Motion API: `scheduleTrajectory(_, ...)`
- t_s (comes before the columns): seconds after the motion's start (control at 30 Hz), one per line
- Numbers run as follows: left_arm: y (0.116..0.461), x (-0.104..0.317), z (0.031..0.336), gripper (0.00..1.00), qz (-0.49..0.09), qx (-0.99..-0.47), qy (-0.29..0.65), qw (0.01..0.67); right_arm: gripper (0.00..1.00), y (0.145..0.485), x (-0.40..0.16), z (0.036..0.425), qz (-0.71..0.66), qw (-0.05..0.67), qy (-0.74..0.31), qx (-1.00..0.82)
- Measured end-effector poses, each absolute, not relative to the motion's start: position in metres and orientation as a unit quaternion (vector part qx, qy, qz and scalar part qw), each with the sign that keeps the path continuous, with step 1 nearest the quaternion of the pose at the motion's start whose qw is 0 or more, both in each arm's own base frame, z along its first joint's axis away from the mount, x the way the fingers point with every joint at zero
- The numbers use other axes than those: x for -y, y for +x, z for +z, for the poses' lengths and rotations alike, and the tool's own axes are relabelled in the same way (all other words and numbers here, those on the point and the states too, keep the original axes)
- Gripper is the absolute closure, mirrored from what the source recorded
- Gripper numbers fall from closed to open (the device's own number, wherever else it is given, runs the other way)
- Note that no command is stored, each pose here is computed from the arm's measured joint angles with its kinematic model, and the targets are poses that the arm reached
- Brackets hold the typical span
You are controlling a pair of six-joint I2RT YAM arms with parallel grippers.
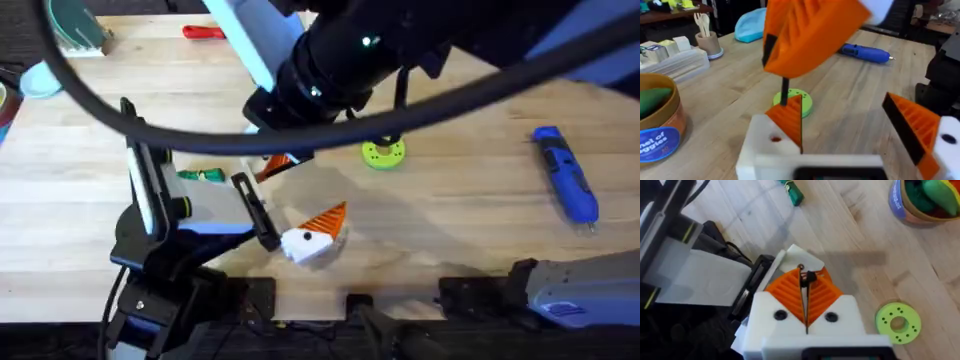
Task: Pick up the gripper from the table and insert it into the empty holder that is missing its gripper. Then pick up a screw, insert it into the mounting hole, and use the screwdriver to tighten it. Finally, clean up the table by picking up the vegetable and placing it into the bucket.
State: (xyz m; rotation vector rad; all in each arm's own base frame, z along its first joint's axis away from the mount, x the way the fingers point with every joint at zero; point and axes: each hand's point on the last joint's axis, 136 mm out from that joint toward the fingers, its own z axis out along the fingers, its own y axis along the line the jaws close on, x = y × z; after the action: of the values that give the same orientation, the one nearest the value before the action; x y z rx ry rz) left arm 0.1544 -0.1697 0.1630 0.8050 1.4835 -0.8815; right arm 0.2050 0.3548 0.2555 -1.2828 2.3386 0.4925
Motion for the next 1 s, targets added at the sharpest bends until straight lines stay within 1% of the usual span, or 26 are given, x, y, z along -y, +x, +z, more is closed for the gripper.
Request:
scheduleTrajectory(0.17, 0.154, 0.170, 0.163, 0.008, -0.377, -0.635, 0.344, 0.580, 0.996, 0.206, -0.358, 0.251, 0.176, 0.210, -0.463, -0.843)
scheduleTrajectory(0.43, 0.154, 0.170, 0.163, 0.008, -0.377, -0.635, 0.344, 0.580, 0.996, 0.210, -0.363, 0.230, 0.163, 0.187, -0.465, -0.850)
scheduleTrajectory(0.8, 0.154, 0.170, 0.163, 0.008, -0.377, -0.635, 0.344, 0.580, 0.996, 0.208, -0.363, 0.226, 0.160, 0.181, -0.466, -0.851)
scheduleTrajectory(1.0, 0.155, 0.169, 0.162, 0.008, -0.382, -0.640, 0.337, 0.575, 0.996, 0.204, -0.372, 0.215, 0.153, 0.170, -0.477, -0.849)
